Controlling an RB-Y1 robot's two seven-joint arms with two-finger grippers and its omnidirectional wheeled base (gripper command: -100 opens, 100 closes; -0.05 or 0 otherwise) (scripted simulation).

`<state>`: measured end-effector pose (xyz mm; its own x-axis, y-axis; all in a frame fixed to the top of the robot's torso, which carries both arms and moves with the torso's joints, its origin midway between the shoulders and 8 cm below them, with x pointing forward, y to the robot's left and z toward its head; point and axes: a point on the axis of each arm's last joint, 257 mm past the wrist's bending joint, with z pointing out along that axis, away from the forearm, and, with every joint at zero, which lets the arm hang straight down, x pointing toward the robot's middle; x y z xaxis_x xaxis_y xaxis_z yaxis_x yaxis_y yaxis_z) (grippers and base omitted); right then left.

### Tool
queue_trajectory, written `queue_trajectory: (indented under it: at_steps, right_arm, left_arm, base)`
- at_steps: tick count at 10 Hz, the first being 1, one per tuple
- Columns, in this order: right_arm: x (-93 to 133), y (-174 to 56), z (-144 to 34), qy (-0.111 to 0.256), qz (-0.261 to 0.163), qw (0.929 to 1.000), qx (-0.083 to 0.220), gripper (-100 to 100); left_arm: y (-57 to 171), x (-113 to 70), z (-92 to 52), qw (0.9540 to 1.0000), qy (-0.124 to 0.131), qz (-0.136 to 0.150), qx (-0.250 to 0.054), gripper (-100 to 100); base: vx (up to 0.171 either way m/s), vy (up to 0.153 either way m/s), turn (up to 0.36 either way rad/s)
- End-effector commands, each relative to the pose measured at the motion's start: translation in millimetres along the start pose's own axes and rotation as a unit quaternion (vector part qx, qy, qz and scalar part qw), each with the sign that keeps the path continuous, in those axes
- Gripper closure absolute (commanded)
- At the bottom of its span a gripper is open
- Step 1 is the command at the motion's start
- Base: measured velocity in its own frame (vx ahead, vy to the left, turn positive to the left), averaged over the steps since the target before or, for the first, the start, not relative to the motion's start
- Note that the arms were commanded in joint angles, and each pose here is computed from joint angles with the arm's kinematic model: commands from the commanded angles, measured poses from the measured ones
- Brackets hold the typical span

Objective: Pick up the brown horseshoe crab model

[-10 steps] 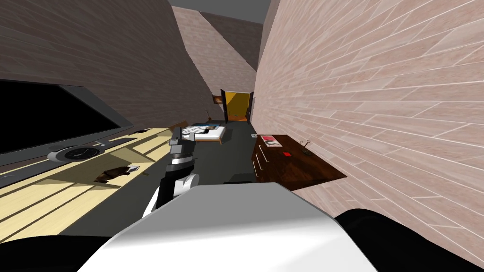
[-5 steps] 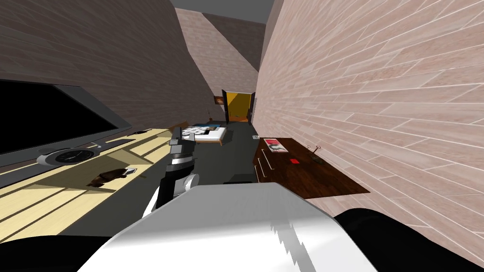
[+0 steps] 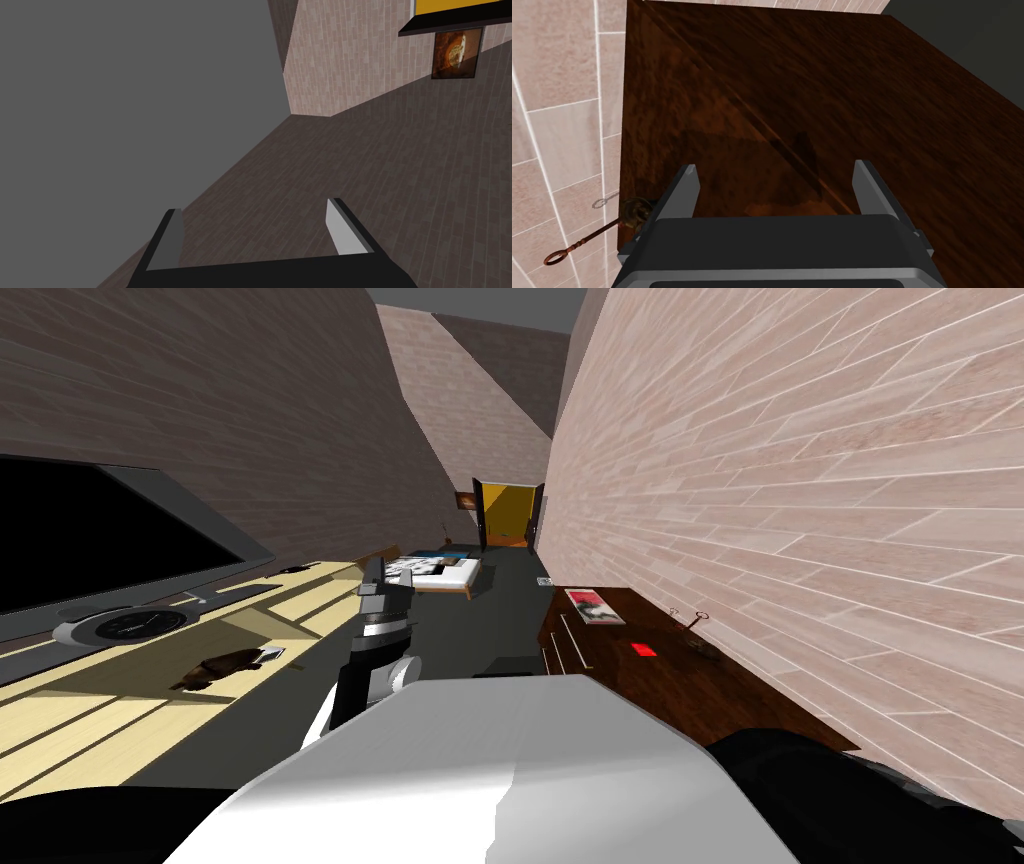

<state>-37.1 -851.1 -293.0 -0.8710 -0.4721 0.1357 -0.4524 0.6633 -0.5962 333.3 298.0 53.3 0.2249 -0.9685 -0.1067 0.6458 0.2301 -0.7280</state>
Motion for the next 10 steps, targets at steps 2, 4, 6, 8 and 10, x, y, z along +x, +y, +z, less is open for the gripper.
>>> queue_trajectory:
  at_steps: [2, 4, 6, 8, 10]
  right_arm:
    - [-1, -36, -4.8, 0.012, -0.036, 0.9989, 0.026, -100]
    - [-7, -47, -3.2, 0.012, -0.051, 0.9980, 0.034, -100]
    - [-14, -43, 1.5, 0.007, -0.058, 0.9978, 0.032, -100]
    - [-15, -36, 3.1, 0.003, -0.057, 0.9980, 0.027, -100]
    - [-17, -32, 5.5, 0.008, -0.049, 0.9984, 0.025, -100]
  left_arm:
    - [0, 0.0, 0.0, 1.0000, 0.000, 0.000, 0.000, 0]
    - [0, 0.0, 0.0, 1.0000, 0.000, 0.000, 0.000, 0]
    - [0, 0.0, 0.0, 1.0000, 0.000, 0.000, 0.000, 0]
    - [0, 0.0, 0.0, 1.0000, 0.000, 0.000, 0.000, 0]
    - [0, 0.0, 0.1, 1.0000, 0.000, 0.000, 0.000, 0]
  base:
    - [0.253, -0.031, 0.102]
    - [0.289, -0.057, 0.087]
    - [0.222, -0.091, 0.078]
    - [0.124, -0.094, 0.036]
    - [-0.009, -0.017, 0.069]
